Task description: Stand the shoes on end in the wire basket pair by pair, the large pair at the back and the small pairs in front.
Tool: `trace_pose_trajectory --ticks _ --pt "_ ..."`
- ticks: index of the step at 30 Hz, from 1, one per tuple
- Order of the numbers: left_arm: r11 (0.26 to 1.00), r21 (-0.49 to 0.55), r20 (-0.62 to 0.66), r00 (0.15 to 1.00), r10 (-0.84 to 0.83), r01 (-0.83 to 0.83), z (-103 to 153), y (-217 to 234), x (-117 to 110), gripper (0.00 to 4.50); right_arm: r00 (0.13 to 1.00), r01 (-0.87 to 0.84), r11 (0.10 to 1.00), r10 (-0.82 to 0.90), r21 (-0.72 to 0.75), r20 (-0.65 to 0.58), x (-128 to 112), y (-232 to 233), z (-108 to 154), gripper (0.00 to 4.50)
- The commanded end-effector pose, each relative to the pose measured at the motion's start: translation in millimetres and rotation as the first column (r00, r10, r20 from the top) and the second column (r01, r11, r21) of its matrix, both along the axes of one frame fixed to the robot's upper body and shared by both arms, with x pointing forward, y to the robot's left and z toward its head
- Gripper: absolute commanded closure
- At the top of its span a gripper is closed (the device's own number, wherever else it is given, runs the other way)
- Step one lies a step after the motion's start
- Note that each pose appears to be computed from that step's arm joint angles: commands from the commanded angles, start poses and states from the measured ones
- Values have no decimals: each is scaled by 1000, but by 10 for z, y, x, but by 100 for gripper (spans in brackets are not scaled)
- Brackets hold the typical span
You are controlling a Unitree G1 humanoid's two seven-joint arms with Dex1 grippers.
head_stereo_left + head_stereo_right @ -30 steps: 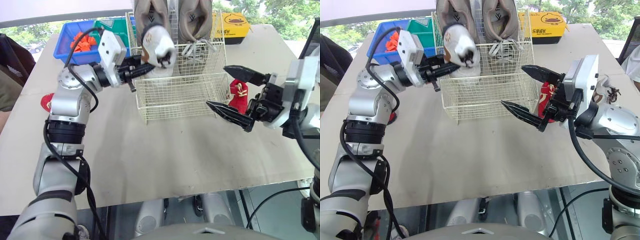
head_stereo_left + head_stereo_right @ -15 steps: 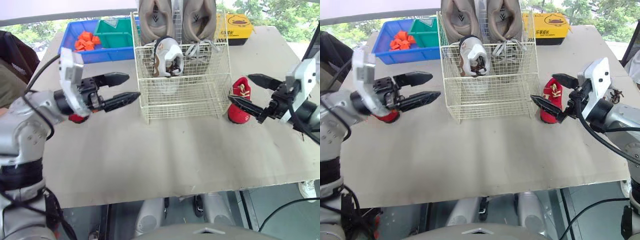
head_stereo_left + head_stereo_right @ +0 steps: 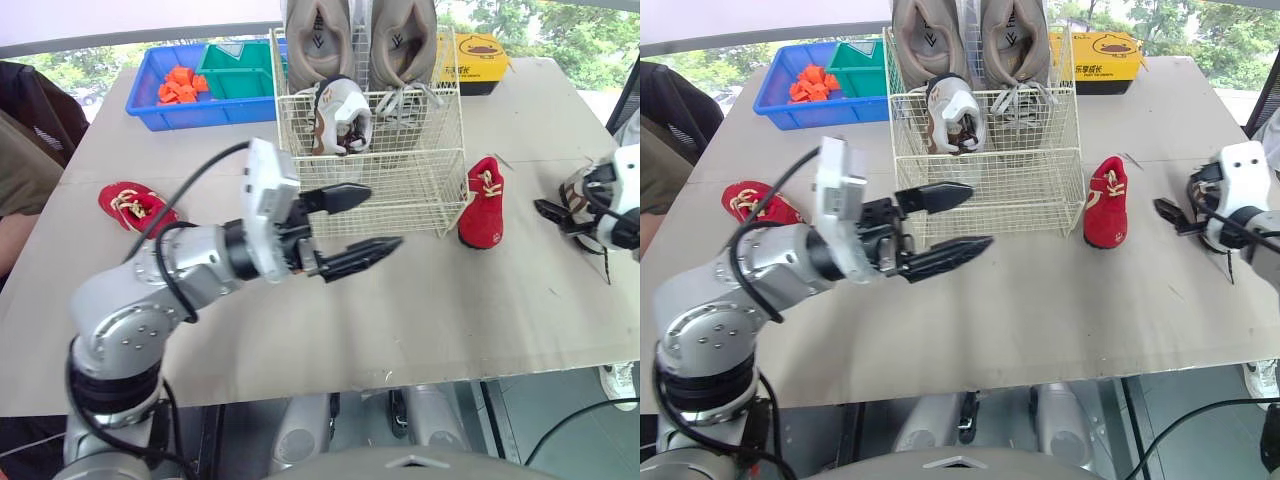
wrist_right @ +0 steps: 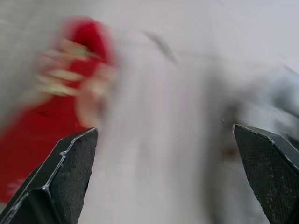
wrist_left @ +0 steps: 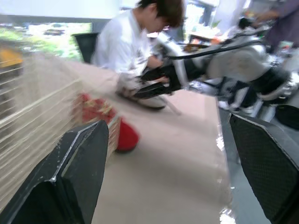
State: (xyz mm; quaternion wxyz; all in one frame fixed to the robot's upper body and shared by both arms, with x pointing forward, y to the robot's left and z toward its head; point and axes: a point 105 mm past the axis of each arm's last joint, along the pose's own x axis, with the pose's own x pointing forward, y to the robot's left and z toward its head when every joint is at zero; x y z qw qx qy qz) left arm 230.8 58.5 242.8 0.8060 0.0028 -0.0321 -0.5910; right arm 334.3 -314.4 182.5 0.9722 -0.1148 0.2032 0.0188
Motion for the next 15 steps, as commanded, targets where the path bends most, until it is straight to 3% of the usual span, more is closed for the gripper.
trace_pose_trajectory --ticks 1,13,15 --pt "999 26 42 998 -43 42 62 -49 -30 7 997 56 993 -61 -104 -46 97 -292 75 0" --pt "998 29 86 995 -58 56 75 -32 -18 7 977 149 987 -157 -65 -141 457 -721 44 0" --pt "998 22 94 994 -56 54 84 -39 -16 0 970 127 989 -140 -75 -197 475 -705 -92 55"
